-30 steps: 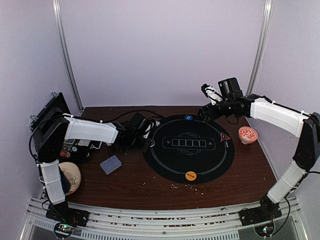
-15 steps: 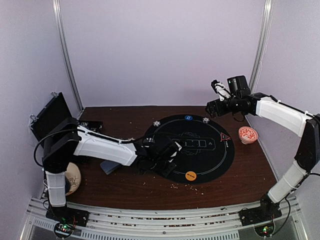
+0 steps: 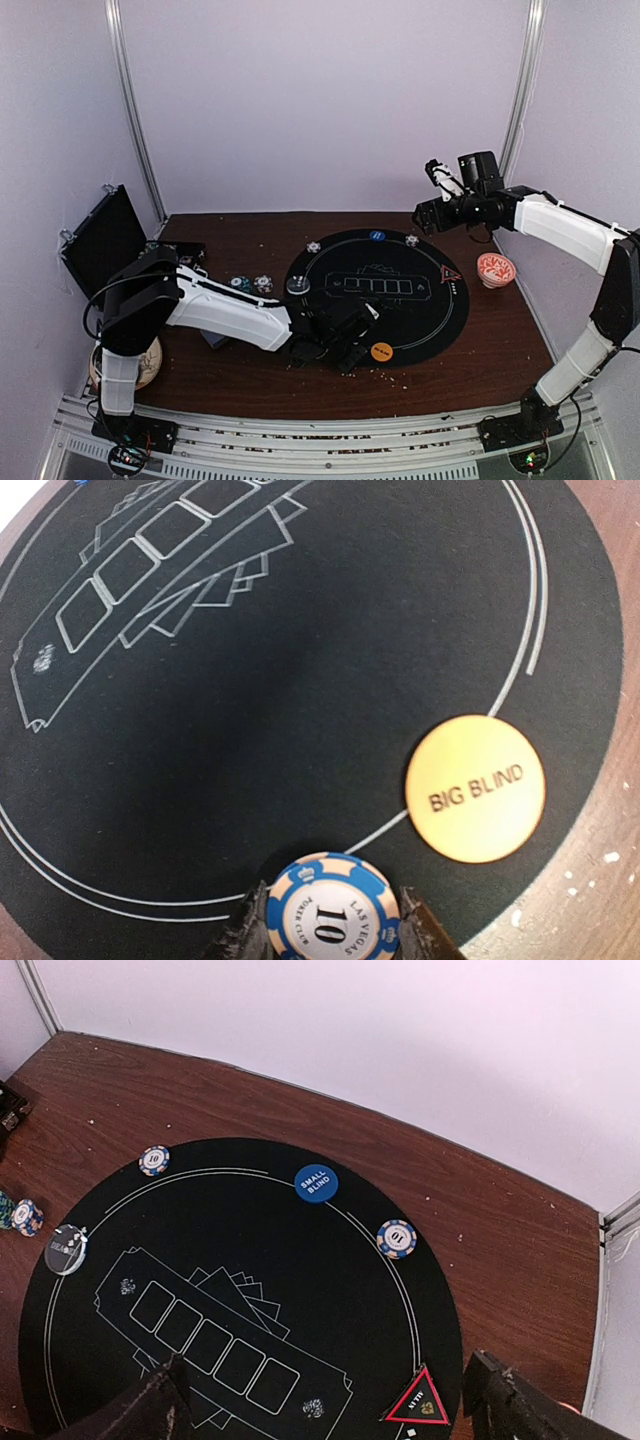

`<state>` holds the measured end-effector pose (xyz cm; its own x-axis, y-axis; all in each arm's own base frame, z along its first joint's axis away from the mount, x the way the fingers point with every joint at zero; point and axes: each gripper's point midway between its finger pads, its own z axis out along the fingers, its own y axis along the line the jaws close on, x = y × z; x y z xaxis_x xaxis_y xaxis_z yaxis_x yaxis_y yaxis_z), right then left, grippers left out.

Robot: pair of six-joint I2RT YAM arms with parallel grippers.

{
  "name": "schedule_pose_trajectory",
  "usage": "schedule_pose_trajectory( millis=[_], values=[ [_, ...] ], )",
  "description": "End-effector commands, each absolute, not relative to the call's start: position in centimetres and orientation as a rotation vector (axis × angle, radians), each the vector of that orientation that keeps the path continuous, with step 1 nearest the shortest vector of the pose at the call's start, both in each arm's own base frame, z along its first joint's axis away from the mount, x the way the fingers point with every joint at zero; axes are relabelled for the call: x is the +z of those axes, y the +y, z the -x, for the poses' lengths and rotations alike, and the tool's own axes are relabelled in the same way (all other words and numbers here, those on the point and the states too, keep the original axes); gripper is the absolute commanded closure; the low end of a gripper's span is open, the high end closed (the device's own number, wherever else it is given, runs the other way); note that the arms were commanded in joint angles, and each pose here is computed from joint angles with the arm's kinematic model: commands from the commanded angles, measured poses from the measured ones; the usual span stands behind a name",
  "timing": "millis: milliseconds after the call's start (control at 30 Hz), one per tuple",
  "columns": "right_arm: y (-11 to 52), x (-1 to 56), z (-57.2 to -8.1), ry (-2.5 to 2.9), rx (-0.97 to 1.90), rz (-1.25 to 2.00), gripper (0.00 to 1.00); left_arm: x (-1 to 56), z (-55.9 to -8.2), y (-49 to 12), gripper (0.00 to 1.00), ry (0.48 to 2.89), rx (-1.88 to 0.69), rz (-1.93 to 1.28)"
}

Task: Distribute texas hold em gaming equipment
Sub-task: Place the poker chips pile at the big blind area.

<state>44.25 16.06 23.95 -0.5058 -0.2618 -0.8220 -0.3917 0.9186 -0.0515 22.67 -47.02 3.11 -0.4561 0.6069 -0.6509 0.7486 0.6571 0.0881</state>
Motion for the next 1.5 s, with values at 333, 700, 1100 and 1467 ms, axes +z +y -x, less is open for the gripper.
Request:
schedule_pose_trajectory(
  millis=[333,700,1100,1467],
  values=[
    [16.0,25.7,-43.8,2.083,0.205,0.454,0.04,3.5,-22.1,-47.6,0.74,2.186,-0.337,-1.008],
    [16.2,25.7,-43.6,2.085,0.216,0.459,0.05,3.0,-20.7,-49.2,0.73,2.163,-0.371,-1.113],
    [16.2,25.7,-43.6,2.086,0.218,0.46,0.05,3.0,-21.7,-49.2,0.71,2.141,-0.295,-1.096],
    [16.2,25.7,-43.6,2.085,0.224,0.462,0.05,2.0,-21.8,-48.8,0.68,2.156,-0.261,-1.097]
  ],
)
